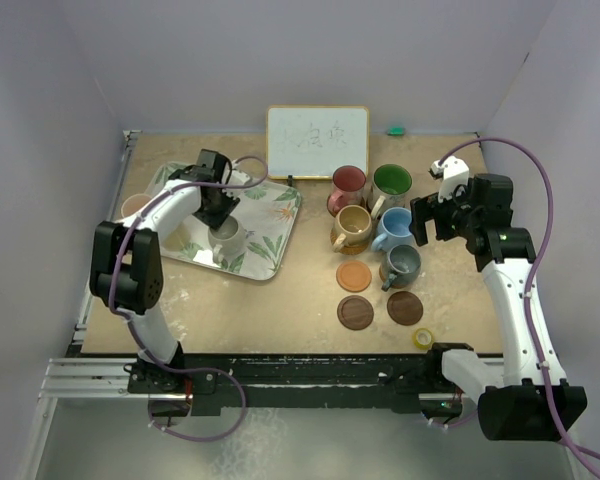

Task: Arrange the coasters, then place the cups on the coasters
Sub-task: Pick up the cup from the tray.

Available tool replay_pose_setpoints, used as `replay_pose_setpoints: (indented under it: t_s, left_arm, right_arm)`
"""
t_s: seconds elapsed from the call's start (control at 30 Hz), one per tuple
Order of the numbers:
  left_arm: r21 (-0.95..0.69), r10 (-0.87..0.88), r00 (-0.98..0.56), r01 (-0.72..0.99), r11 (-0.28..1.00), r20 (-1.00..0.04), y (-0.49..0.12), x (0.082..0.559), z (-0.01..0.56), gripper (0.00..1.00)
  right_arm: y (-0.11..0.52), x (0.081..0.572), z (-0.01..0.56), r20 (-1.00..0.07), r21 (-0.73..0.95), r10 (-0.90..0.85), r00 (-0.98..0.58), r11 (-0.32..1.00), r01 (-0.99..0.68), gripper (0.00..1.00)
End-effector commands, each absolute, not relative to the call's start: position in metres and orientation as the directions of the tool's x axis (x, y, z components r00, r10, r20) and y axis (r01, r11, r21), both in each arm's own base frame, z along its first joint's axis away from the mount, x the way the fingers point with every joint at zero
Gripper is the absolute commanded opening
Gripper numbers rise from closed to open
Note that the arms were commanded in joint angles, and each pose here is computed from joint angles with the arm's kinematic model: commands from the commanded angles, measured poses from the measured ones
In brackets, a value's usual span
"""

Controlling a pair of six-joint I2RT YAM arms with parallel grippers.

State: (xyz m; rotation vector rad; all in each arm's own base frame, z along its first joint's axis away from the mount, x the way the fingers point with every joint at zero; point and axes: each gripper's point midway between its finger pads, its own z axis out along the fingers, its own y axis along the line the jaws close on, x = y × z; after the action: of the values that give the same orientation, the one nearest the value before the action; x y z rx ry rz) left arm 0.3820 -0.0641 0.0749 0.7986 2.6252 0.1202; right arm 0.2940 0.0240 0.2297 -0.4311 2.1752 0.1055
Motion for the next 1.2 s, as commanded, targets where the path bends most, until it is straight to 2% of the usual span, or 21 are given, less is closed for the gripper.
replay_pose_setpoints:
  t_s: [0.0,0.13,0.37,0.87,1.03,1.17]
  left_arm:
    - [0.19,0.512,-0.731,0.482,0.855,-0.452,-0.072,0.392,0.107,0.36]
    - [0.164,0.489,-0.736,0.471,0.867,-0.468,-0.07,0.389,0.109,0.4]
    - [0.133,0.466,-0.759,0.459,0.878,-0.456,-0.063,0.382,0.099,0.36]
    - [0.078,0.428,-0.766,0.449,0.89,-0.479,-0.07,0.38,0.09,0.1]
    - [0.071,0.416,-0.752,0.445,0.892,-0.511,-0.074,0.385,0.1,0.04]
    - [0.063,0.407,-0.733,0.449,0.892,-0.545,-0.08,0.392,0.116,0.03]
  right_arm:
    - [0.025,0.299,0.24,-0.82,-0.096,-0.271,-0.503,0.933,-0.346,0.98]
    - [0.025,0.299,0.24,-0.82,-0.097,-0.271,-0.504,0.933,-0.346,0.98]
    - [0.025,0.298,0.238,-0.819,-0.095,-0.271,-0.506,0.933,-0.347,0.98]
    - [0.032,0.299,0.247,-0.824,-0.07,-0.261,-0.503,0.927,-0.367,0.98]
    - [0.043,0.299,0.254,-0.825,-0.065,-0.281,-0.49,0.909,-0.412,0.98]
    - [0.068,0.309,0.275,-0.868,-0.035,-0.262,-0.421,0.88,-0.474,0.98]
